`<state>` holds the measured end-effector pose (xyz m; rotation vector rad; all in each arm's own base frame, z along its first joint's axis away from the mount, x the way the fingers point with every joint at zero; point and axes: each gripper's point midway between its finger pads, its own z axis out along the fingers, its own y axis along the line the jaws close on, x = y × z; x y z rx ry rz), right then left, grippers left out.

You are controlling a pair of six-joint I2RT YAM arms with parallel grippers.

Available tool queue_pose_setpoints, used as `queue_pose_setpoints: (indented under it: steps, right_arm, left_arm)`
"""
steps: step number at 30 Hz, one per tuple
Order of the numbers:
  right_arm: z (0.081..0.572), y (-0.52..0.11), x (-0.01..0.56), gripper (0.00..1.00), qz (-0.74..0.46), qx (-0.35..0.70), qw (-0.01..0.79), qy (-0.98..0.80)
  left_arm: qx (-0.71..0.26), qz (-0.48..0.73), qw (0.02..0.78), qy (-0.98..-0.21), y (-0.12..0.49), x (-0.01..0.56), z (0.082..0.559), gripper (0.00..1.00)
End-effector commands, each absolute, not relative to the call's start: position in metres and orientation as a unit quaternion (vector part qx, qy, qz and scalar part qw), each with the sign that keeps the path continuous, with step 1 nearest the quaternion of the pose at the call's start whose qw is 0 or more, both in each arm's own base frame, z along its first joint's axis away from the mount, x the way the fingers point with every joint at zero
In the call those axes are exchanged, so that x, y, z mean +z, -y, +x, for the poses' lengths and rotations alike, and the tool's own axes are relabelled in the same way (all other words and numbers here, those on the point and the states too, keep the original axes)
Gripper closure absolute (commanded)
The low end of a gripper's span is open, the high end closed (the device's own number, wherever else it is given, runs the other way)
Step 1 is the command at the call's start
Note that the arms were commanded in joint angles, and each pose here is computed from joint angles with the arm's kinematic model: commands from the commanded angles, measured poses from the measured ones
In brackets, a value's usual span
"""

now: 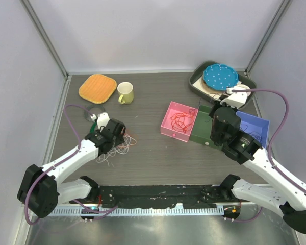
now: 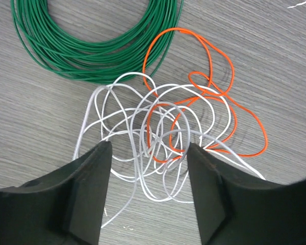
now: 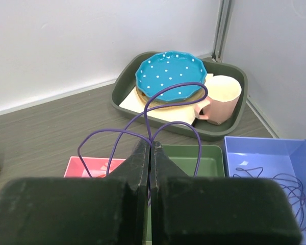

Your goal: Untangle the cables

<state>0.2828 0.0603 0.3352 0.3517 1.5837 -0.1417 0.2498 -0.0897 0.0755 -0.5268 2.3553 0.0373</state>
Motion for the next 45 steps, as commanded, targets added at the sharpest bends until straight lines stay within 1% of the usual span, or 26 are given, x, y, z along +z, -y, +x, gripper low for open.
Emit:
queue_pose_setpoints:
  steps: [1, 2, 3, 5, 6, 7, 9, 11, 13, 15, 18, 22, 27, 28, 30, 34, 45]
  right_arm:
    - [0.285, -0.060, 0.372, 0.99, 0.153, -0.056, 0.700, -0.695]
    - [0.285, -0.060, 0.376, 0.99, 0.152, -0.058, 0.701, -0.694]
    - [0.284, -0.056, 0.389, 0.99, 0.165, -0.059, 0.706, -0.686]
    - [0.283, -0.050, 0.401, 0.99, 0.171, -0.069, 0.709, -0.680]
    - [0.280, -0.046, 0.417, 0.99, 0.177, -0.065, 0.716, -0.672]
    - [0.282, -0.044, 0.419, 0.99, 0.173, -0.079, 0.712, -0.676]
    - [0.278, -0.034, 0.439, 0.99, 0.189, -0.098, 0.713, -0.668]
    - [0.276, -0.018, 0.439, 0.99, 0.208, -0.156, 0.696, -0.670]
    - [0.271, -0.005, 0.439, 0.99, 0.228, -0.195, 0.682, -0.667]
    - [0.270, 0.004, 0.429, 0.99, 0.234, -0.215, 0.670, -0.671]
    - [0.271, 0.015, 0.416, 0.99, 0.229, -0.211, 0.667, -0.677]
    - [0.265, 0.033, 0.405, 0.99, 0.250, -0.214, 0.665, -0.671]
    - [0.281, 0.042, 0.370, 0.99, 0.243, -0.240, 0.636, -0.692]
    - [0.283, 0.051, 0.364, 0.99, 0.262, -0.245, 0.629, -0.690]
    - [0.288, 0.057, 0.348, 0.99, 0.265, -0.245, 0.618, -0.699]
    - [0.284, 0.093, 0.338, 0.99, 0.312, -0.266, 0.596, -0.690]
    - [0.263, 0.120, 0.292, 0.99, 0.368, -0.302, 0.540, -0.694]
  left_arm:
    - [0.004, -0.205, 0.364, -0.909, 0.091, 0.081, 0.252, 0.32]
    - [0.000, -0.203, 0.362, -0.910, 0.092, 0.080, 0.252, 0.24]
    - [-0.007, -0.202, 0.364, -0.909, 0.095, 0.081, 0.253, 0.21]
    - [-0.024, -0.190, 0.359, -0.913, 0.101, 0.080, 0.251, 0.16]
    - [-0.035, -0.189, 0.365, -0.911, 0.104, 0.083, 0.253, 0.14]
    - [-0.044, -0.184, 0.361, -0.913, 0.108, 0.082, 0.252, 0.09]
    - [-0.054, -0.180, 0.361, -0.914, 0.111, 0.082, 0.252, 0.06]
    - [-0.063, -0.177, 0.361, -0.913, 0.113, 0.083, 0.251, 0.05]
    - [-0.070, -0.175, 0.364, -0.912, 0.115, 0.085, 0.251, 0.00]
    - [-0.074, -0.175, 0.364, -0.912, 0.116, 0.085, 0.251, 0.00]
    - [-0.083, -0.171, 0.363, -0.912, 0.119, 0.086, 0.250, 0.00]
    - [-0.093, -0.167, 0.361, -0.913, 0.122, 0.089, 0.248, 0.00]
    - [-0.095, -0.166, 0.361, -0.913, 0.122, 0.089, 0.248, 0.00]
    - [-0.094, -0.165, 0.360, -0.913, 0.122, 0.088, 0.247, 0.00]
    - [-0.091, -0.165, 0.358, -0.914, 0.122, 0.087, 0.247, 0.00]
    - [-0.087, -0.166, 0.358, -0.915, 0.121, 0.086, 0.248, 0.00]
    - [-0.082, -0.166, 0.353, -0.917, 0.122, 0.082, 0.250, 0.00]
